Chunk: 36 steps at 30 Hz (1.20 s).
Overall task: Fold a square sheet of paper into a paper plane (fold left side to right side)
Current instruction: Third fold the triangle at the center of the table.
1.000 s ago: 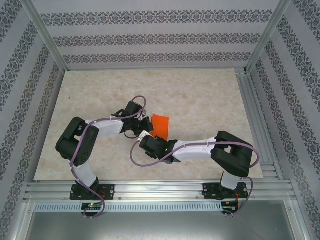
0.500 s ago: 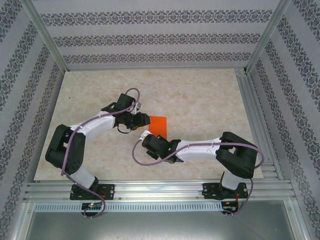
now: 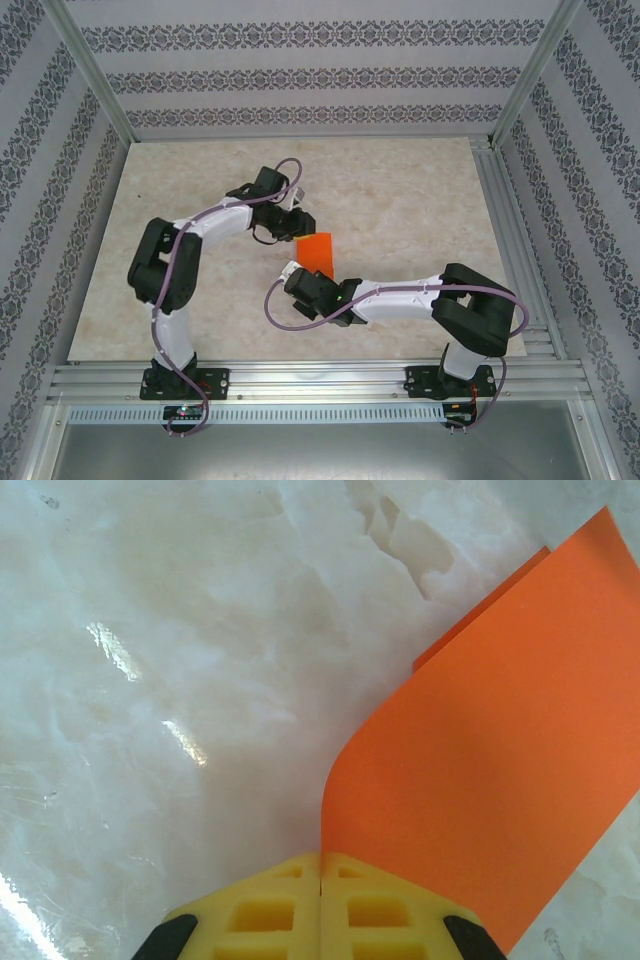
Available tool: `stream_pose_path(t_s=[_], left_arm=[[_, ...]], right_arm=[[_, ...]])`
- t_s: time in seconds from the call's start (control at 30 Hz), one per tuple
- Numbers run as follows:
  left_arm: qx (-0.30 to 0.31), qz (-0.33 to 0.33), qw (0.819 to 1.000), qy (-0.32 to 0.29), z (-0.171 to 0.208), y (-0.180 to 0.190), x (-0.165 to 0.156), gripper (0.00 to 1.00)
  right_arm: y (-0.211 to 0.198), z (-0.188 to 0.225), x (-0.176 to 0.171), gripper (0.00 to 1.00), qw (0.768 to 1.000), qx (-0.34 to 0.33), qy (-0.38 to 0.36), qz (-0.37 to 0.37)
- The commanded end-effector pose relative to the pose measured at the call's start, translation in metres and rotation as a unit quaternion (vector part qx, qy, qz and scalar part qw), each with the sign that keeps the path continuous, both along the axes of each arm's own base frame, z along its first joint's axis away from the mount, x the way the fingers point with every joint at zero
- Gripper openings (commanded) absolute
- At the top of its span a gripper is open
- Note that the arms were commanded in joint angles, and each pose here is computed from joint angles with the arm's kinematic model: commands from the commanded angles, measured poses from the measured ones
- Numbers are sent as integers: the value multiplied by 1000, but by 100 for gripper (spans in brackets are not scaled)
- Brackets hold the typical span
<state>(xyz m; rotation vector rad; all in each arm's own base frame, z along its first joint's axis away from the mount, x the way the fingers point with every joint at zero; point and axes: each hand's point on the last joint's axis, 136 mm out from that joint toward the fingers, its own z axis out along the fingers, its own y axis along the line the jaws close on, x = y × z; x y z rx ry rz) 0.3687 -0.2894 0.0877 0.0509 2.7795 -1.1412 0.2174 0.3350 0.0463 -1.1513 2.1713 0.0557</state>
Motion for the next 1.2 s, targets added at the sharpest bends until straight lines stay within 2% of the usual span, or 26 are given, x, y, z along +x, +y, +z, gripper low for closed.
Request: stream_pose_path(t_s=[0.0,0.3,0.63,0.8,0.97,1.17], left_arm=[[-13,-40,999,-11,-2,-22,4,29],[28,-54,998,24,-49,-26,10,25],[54,-60,996,45,-76,-22,4,22],[58,-64,995,47,-80,-23,2,22],[60,-66,995,48,-82,-23,2,21],[62,-68,995,47,-82,-25,1,21]], right_arm=[[0,4,2,0,1000,16,8,-11],[2,8,2,0,999,39,30,-15],[-2,13,10,0,988,102,108,-42],[-9,11,18,0,975,148,153,-63],[-19,9,29,0,953,207,204,-90],[-35,-2,42,0,937,220,239,-126]])
